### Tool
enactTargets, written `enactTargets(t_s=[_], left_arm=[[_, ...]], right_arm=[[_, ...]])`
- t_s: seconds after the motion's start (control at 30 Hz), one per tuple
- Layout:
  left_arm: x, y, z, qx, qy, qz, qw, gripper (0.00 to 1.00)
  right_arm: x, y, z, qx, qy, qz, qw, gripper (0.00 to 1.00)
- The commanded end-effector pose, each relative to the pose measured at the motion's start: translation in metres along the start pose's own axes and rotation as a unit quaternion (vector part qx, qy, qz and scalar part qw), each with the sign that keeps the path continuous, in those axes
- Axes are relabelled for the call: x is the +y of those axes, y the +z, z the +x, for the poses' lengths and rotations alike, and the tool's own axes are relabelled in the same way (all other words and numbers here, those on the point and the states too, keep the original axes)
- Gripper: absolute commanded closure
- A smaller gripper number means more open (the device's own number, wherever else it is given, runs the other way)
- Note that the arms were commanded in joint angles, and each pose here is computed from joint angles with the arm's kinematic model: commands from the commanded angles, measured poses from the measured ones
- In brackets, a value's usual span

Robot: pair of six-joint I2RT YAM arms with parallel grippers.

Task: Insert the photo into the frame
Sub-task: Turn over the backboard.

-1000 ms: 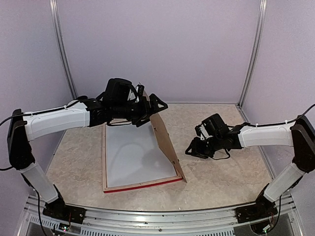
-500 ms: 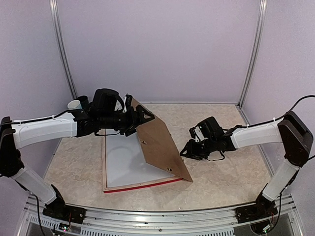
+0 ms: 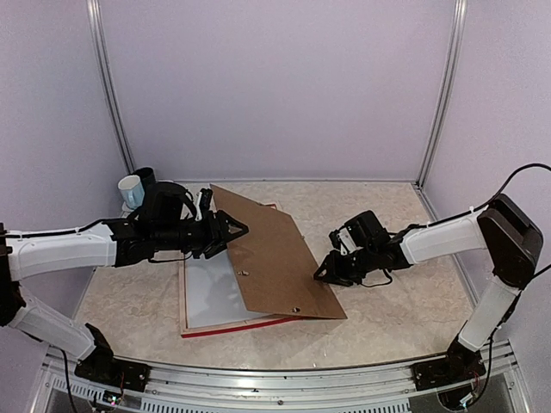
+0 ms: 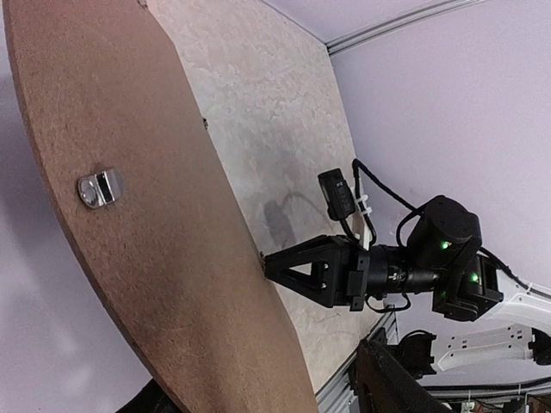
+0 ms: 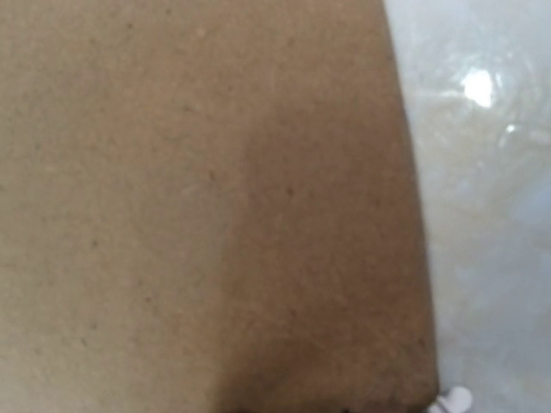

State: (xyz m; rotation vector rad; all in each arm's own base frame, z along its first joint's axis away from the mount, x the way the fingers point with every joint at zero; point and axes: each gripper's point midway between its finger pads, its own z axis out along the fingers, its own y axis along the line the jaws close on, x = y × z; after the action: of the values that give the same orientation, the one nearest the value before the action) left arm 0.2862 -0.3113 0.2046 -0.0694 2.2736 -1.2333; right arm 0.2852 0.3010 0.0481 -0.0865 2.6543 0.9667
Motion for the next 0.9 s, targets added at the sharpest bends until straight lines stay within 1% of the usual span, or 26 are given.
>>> enactTargets(t_s=[0.0,0.03,0.1,0.37,0.53,0.73,0.87], left_arm=[[-0.006,-0.011,0.0,-0.026,0.005,0.044,0.999,0.43],[-0.001,-0.011,0.003,-0.025,0.002,0.045,0.999,0.45],[0.005,-0.013,0.008,-0.028,0.001,0.048,0.998,0.53],[0.033,-0.016,0.026,-0.029,-0.007,0.041,0.999,0.79],[0.05,-0.019,0.036,-0.031,-0.015,0.037,0.999,1.0],[0.064,-0.02,0.043,-0.035,-0.015,0.047,0.998,1.0],[0.076,-0.022,0.048,-0.034,-0.015,0.056,0.998,1.0]], right_arm=[[-0.003,0.004,0.002,0.003,0.003,-0.01,1.0,0.7],[-0.003,0.004,0.003,0.004,0.003,-0.011,1.0,0.7],[-0.004,0.004,0.004,0.004,0.003,-0.012,1.0,0.7],[-0.001,0.001,0.004,0.002,0.005,-0.016,1.0,0.7],[0.003,-0.005,-0.001,-0.004,0.0,-0.015,1.0,0.69],[0.007,-0.01,-0.004,-0.005,-0.008,-0.014,1.0,0.68],[0.018,-0.027,-0.015,-0.02,-0.021,-0.028,0.999,0.66]])
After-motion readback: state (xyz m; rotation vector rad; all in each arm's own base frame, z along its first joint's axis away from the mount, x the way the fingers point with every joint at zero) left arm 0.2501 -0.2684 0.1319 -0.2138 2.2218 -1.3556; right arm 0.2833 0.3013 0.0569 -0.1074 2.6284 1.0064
